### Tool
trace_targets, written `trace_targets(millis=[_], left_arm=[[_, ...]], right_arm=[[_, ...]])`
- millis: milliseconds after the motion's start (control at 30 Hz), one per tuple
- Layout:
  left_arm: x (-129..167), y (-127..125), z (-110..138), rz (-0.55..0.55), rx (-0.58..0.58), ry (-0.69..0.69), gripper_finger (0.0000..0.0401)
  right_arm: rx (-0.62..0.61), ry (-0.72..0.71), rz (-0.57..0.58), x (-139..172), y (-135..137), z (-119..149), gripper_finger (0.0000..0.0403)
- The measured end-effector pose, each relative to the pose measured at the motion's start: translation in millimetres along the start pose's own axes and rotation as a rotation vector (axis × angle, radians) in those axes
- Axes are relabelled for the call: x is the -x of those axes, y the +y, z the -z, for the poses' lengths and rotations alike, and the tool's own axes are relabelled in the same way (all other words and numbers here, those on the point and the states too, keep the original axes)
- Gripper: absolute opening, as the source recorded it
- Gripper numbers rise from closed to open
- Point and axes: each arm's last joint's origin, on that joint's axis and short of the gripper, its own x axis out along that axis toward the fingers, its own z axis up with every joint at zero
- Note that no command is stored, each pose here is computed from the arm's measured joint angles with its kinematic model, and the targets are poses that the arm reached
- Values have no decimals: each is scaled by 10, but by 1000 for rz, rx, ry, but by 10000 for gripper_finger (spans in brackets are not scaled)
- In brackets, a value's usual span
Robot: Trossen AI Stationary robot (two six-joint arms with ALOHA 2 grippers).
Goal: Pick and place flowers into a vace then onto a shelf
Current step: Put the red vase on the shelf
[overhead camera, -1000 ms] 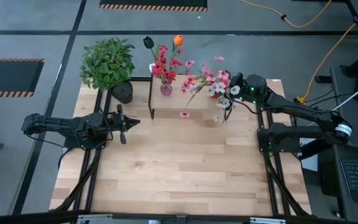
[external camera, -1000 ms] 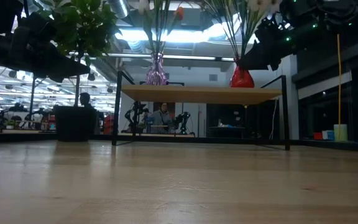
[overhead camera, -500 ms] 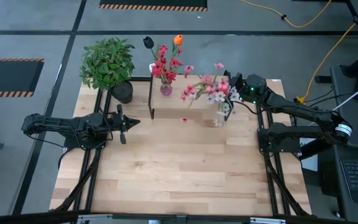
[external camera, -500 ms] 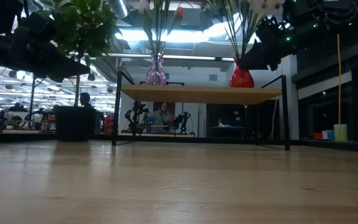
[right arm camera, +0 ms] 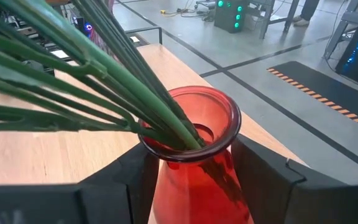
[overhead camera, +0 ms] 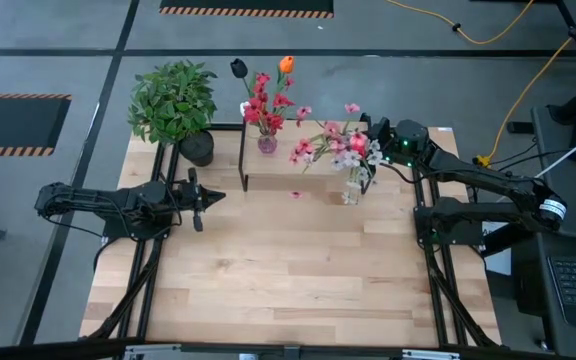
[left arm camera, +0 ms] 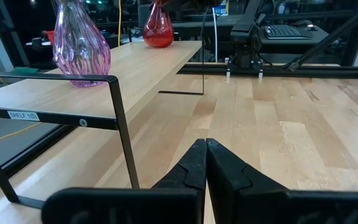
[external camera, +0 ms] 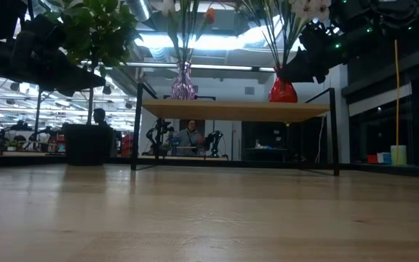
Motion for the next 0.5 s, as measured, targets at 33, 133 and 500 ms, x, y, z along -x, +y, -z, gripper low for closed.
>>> trace_targets(millis=[33,133,500], left_arm=[[0,0,0,0,0,0,2],[0,0,0,0,0,0,5],[0,0,0,0,0,0,2]], right_arm=[[0,0,0,0,0,0,200],[-1,0,0,0,0,0,200],[-24,1,3,0,-2,1,200]])
